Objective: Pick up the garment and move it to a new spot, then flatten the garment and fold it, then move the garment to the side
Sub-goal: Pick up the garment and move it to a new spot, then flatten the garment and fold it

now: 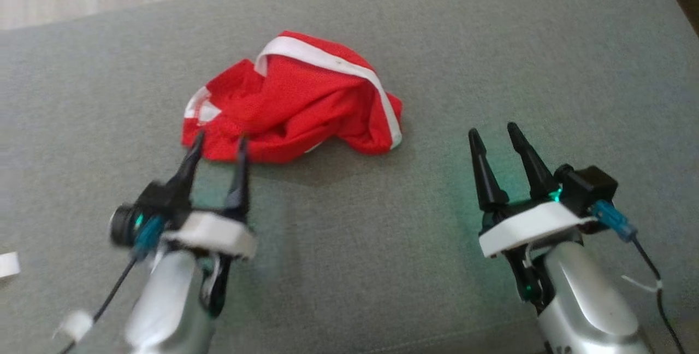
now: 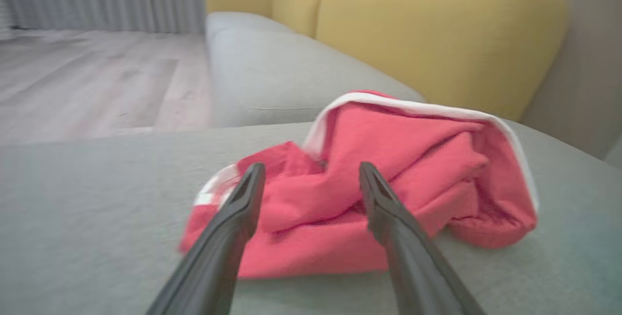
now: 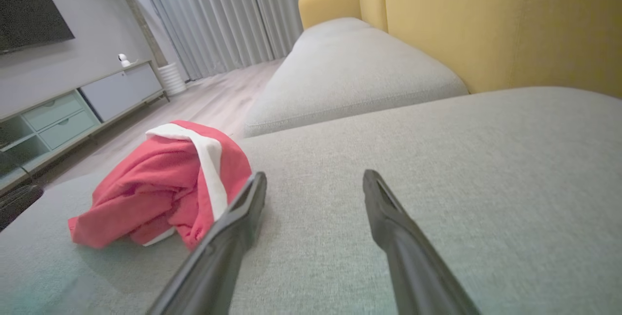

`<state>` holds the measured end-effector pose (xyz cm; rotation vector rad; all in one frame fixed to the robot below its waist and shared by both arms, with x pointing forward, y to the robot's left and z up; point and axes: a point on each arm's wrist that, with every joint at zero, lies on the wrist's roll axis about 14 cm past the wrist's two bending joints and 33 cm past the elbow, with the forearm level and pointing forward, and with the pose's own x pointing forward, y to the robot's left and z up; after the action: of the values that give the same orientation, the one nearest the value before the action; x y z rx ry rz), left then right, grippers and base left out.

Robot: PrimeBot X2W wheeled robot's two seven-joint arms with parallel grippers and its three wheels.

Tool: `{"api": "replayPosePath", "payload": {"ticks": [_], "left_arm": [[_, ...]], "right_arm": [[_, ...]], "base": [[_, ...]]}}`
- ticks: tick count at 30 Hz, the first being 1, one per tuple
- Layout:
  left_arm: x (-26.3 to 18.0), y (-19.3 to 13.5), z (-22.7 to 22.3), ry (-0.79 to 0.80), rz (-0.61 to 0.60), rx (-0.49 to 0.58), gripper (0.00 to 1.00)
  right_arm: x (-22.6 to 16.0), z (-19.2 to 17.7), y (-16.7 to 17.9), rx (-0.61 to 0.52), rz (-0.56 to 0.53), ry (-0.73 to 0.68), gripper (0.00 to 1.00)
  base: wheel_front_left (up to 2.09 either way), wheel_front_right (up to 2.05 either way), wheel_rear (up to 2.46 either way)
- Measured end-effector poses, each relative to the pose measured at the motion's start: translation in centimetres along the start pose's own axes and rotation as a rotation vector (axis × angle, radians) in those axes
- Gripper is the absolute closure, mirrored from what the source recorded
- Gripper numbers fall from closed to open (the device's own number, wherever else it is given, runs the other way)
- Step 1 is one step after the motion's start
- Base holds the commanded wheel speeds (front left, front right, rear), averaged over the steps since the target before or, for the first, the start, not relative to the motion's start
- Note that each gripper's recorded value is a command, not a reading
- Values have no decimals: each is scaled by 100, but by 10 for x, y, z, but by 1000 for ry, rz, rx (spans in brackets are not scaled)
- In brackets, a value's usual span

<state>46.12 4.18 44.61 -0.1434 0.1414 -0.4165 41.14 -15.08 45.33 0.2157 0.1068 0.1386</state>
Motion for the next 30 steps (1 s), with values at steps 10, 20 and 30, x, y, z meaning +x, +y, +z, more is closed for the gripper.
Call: {"api": "replayPosePath", "payload": {"ticks": [10, 20, 30], "left_arm": [[-94, 73, -13, 0, 310, -16, 0], [-160, 91, -30, 29, 435, -24, 0], [-152, 89, -30, 21, 424, -61, 0]], "right_arm": [[-9, -5, 21, 13, 46, 7, 0], [-20, -19, 40, 13, 94, 45, 0], [9, -38, 51, -44, 143, 118, 0]], "base": [[0, 0, 0], [0, 0, 0], [0, 0, 0]]}}
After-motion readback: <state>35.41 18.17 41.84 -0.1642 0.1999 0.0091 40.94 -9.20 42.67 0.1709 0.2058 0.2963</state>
